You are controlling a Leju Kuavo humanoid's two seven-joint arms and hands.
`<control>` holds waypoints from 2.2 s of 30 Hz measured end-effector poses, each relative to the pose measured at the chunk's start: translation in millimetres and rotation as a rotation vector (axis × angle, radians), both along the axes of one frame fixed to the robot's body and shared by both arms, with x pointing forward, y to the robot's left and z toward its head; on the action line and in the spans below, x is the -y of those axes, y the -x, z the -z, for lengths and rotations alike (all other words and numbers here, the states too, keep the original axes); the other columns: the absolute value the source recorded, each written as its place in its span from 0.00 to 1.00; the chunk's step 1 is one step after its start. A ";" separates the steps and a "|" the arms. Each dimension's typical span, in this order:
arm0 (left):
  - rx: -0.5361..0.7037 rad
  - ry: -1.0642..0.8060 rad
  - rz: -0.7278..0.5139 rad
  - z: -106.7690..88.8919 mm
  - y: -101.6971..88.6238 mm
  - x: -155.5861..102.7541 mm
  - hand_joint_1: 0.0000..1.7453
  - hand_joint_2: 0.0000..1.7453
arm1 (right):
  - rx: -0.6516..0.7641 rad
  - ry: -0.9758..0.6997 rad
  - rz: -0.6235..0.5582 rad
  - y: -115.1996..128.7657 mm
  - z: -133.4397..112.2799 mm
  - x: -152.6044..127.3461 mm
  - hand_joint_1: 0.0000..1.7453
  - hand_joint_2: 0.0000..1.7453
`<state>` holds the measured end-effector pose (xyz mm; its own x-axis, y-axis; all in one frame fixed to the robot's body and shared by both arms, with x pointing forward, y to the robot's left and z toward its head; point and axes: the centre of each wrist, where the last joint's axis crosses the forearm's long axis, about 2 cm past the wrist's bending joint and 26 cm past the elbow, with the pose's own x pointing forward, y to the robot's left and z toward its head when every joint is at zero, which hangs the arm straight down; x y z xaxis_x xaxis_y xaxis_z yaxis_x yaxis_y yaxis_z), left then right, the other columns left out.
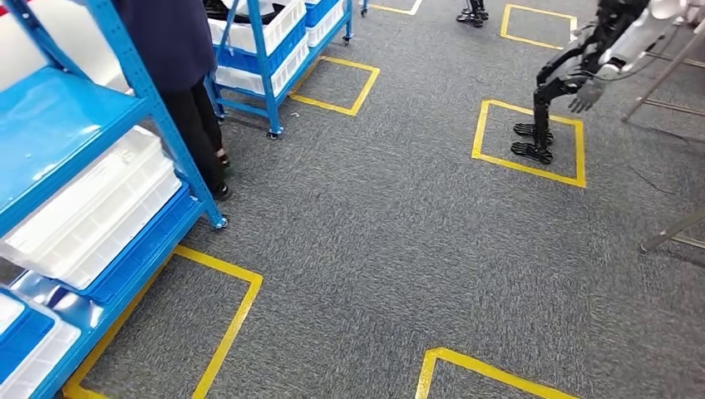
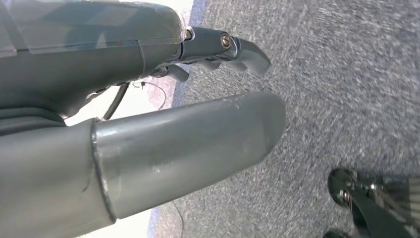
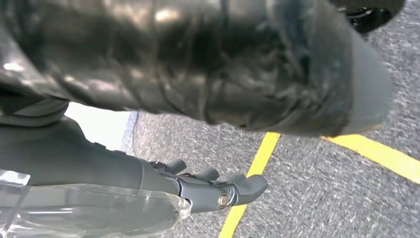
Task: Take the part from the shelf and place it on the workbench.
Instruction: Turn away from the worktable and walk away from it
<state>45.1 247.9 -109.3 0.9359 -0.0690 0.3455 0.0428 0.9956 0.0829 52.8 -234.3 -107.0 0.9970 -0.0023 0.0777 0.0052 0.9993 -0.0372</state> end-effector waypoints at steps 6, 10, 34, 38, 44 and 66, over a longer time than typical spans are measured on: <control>0.005 -0.002 0.001 0.0 -0.7 -0.5 0.00 0.00 | -0.007 -0.003 -0.003 4.5 0.6 -0.2 0.00 0.00; 0.006 -0.003 0.002 0.0 -0.5 -0.3 0.00 0.00 | -0.008 -0.006 -0.007 5.8 0.7 -0.2 0.00 0.00; 0.006 -0.016 0.016 0.4 0.4 -4.4 0.00 0.00 | -0.007 -0.020 -0.018 5.1 0.0 -6.4 0.00 0.00; 0.004 -0.016 0.016 0.5 1.5 -4.5 0.00 0.00 | -0.013 -0.022 -0.019 7.6 0.3 -6.6 0.00 0.00; 0.007 -0.010 0.018 0.5 1.6 -4.0 0.00 0.00 | -0.013 -0.019 -0.016 6.8 0.2 -6.5 0.00 0.00; 0.019 0.002 0.027 0.2 1.3 -0.6 0.00 0.00 | -0.025 -0.020 -0.007 10.1 0.9 -4.0 0.00 0.00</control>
<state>43.8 248.6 -109.5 0.9270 -0.0939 0.3632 0.0686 0.9943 0.0820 42.7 -230.3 -107.9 0.9986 0.0036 0.0525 -0.0027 0.9999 -0.0171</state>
